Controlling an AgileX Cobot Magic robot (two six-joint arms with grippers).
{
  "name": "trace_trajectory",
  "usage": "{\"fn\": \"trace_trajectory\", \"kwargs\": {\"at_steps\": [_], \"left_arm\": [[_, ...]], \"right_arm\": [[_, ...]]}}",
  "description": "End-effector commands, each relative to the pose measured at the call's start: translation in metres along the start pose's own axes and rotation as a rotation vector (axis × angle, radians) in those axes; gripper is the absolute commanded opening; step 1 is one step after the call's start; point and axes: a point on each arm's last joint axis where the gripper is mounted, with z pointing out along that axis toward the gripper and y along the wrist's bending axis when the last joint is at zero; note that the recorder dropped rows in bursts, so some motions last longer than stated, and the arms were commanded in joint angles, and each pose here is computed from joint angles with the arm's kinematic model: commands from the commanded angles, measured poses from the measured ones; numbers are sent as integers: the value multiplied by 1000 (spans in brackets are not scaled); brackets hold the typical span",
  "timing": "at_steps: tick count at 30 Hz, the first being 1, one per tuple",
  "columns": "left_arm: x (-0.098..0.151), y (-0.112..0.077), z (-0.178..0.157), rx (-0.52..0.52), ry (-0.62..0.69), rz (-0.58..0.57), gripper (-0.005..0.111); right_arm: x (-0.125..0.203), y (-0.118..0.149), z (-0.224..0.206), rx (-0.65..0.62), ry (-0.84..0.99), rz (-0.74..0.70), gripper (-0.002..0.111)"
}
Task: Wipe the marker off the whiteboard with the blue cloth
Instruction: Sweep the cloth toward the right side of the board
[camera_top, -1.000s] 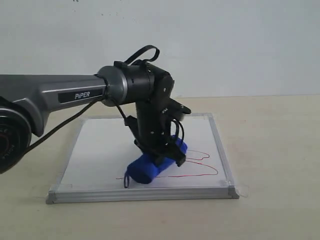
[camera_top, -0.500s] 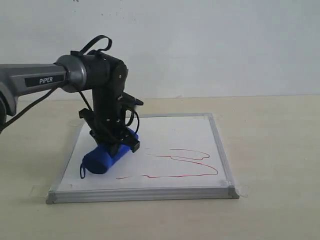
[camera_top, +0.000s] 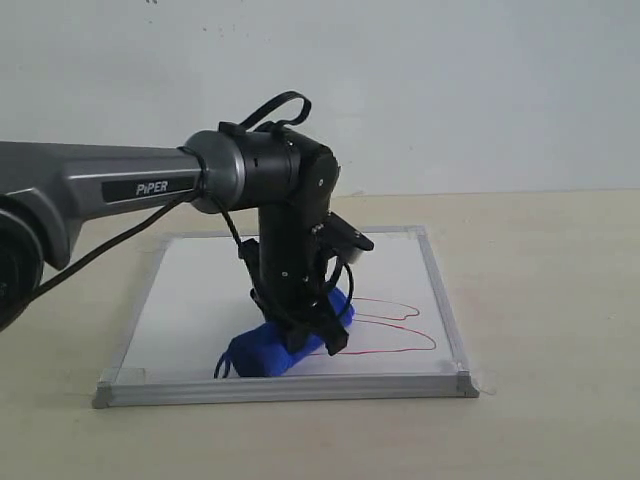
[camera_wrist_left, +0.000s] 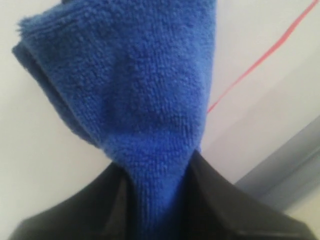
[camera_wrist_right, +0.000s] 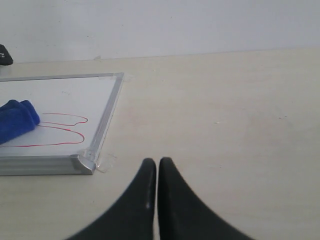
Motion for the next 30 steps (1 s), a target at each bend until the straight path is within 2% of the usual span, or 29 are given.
{"fn": "trace_trajectory", "kwargs": {"at_steps": [1, 5, 9, 14, 17, 22, 25, 28, 30], "left_arm": [[9, 3, 23, 107, 77, -56, 4], [22, 21, 26, 56, 116, -61, 4], [47, 33, 28, -14, 195, -38, 4], [76, 52, 27, -30, 255, -62, 4], [92, 65, 22, -3, 264, -34, 4], [115, 82, 10, 8, 254, -98, 4], [116, 82, 0, 32, 188, -125, 4], [107, 72, -4, 88, 112, -121, 4], [100, 61, -4, 89, 91, -92, 4]], "right_arm": [[-1, 0, 0, 2, -9, -6, 1], [-1, 0, 0, 2, -9, -6, 1], [-1, 0, 0, 2, -9, -6, 1], [-1, 0, 0, 2, -9, -6, 1], [-1, 0, 0, 2, -9, -6, 1], [-1, 0, 0, 2, -9, -6, 1], [-1, 0, 0, 2, -9, -6, 1], [-1, 0, 0, 2, -9, -6, 1], [-1, 0, 0, 2, -9, -6, 1]]}}
